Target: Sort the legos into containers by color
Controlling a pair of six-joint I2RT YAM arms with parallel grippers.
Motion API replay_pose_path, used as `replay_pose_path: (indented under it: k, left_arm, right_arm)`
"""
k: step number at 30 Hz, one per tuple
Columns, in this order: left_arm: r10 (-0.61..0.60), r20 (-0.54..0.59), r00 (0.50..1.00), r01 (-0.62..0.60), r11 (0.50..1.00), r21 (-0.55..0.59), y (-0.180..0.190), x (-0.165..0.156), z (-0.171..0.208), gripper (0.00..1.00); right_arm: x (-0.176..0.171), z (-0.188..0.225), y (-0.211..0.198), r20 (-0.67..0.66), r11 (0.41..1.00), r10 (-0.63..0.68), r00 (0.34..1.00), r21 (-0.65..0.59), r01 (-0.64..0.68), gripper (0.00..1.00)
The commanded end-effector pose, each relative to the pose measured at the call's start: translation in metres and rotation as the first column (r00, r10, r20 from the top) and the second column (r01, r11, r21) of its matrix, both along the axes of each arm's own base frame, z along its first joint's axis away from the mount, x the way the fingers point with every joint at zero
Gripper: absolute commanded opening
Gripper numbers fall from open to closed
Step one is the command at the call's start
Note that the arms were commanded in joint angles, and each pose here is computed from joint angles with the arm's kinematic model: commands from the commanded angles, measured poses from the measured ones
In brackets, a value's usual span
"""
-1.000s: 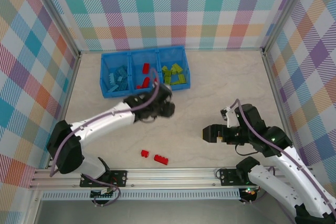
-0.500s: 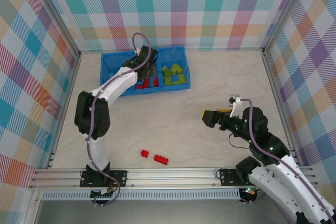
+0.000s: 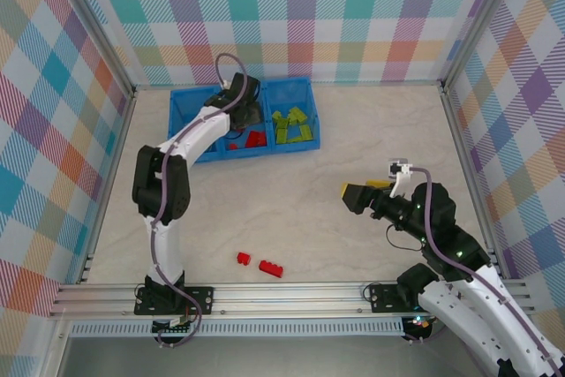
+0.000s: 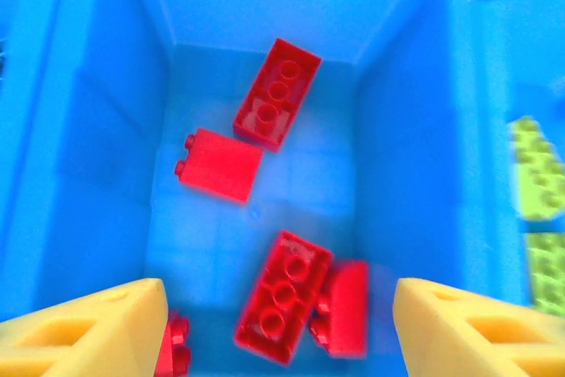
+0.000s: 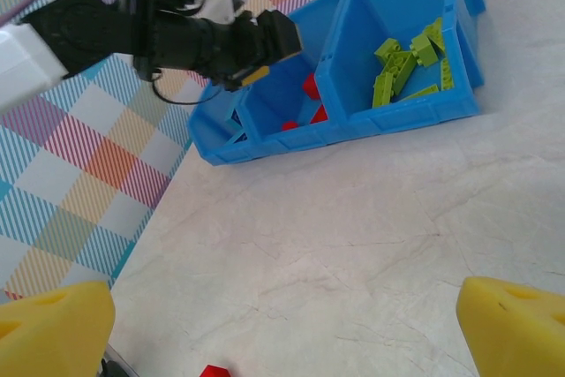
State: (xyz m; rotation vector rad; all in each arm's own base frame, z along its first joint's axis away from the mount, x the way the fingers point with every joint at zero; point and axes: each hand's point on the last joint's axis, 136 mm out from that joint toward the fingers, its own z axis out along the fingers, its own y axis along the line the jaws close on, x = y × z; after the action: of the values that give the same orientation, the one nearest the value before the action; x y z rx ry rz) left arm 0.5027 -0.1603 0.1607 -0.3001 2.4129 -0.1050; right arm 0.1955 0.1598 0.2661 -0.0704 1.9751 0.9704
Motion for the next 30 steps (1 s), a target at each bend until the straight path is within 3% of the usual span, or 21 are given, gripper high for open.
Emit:
replay_pose_path:
  k: [1, 3, 8, 12, 16, 19, 22, 26, 30]
  left_arm:
    - [-0.017, 0.1, 0.995, 0.032, 0.987, -0.158, -0.009, -0.045, 0.072, 0.68]
    - [-0.039, 0.12, 0.992, 0.062, 0.979, -0.194, -0.013, -0.08, 0.088, 0.68]
    - [-0.045, 0.051, 0.998, 0.052, 0.989, -0.142, 0.001, -0.188, 0.087, 0.68]
    - [0.002, -0.108, 0.994, -0.015, 0.992, -0.124, 0.012, -0.275, 0.044, 0.67]
    - [0.093, -0.253, 0.963, -0.145, 0.97, -0.195, 0.015, -0.343, -0.006, 0.66]
    - [0.097, -0.377, 0.921, -0.212, 0.937, -0.279, -0.003, -0.375, -0.042, 0.66]
    - [0.102, -0.498, 0.861, -0.266, 0.925, -0.271, -0.019, -0.393, -0.072, 0.68]
    - [0.138, -0.506, 0.851, -0.306, 0.914, -0.266, -0.024, -0.39, -0.083, 0.77]
    - [0.144, -0.553, 0.821, -0.353, 0.889, -0.291, -0.028, -0.393, -0.103, 0.78]
  right_arm:
    - [0.0, -0.005, 0.005, -0.003, 0.999, 0.03, 1.0, -0.022, -0.03, 1.0]
    - [-0.002, -0.012, 0.011, -0.019, 0.996, 0.076, 0.997, -0.047, -0.076, 1.0]
    - [-0.01, -0.028, 0.031, -0.081, 0.972, 0.212, 0.974, -0.085, -0.219, 1.0]
    - [-0.011, -0.038, 0.042, -0.145, 0.95, 0.28, 0.949, -0.102, -0.295, 1.0]
    - [-0.02, -0.045, 0.054, -0.214, 0.918, 0.364, 0.907, -0.081, -0.388, 1.0]
    - [-0.029, -0.054, 0.064, -0.284, 0.884, 0.435, 0.855, -0.046, -0.465, 1.0]
    - [-0.035, -0.065, 0.067, -0.349, 0.867, 0.456, 0.819, -0.033, -0.497, 1.0]
    - [-0.04, -0.067, 0.065, -0.362, 0.87, 0.452, 0.815, -0.024, -0.493, 1.0]
    - [-0.042, -0.065, 0.058, -0.341, 0.885, 0.426, 0.838, -0.036, -0.465, 1.0]
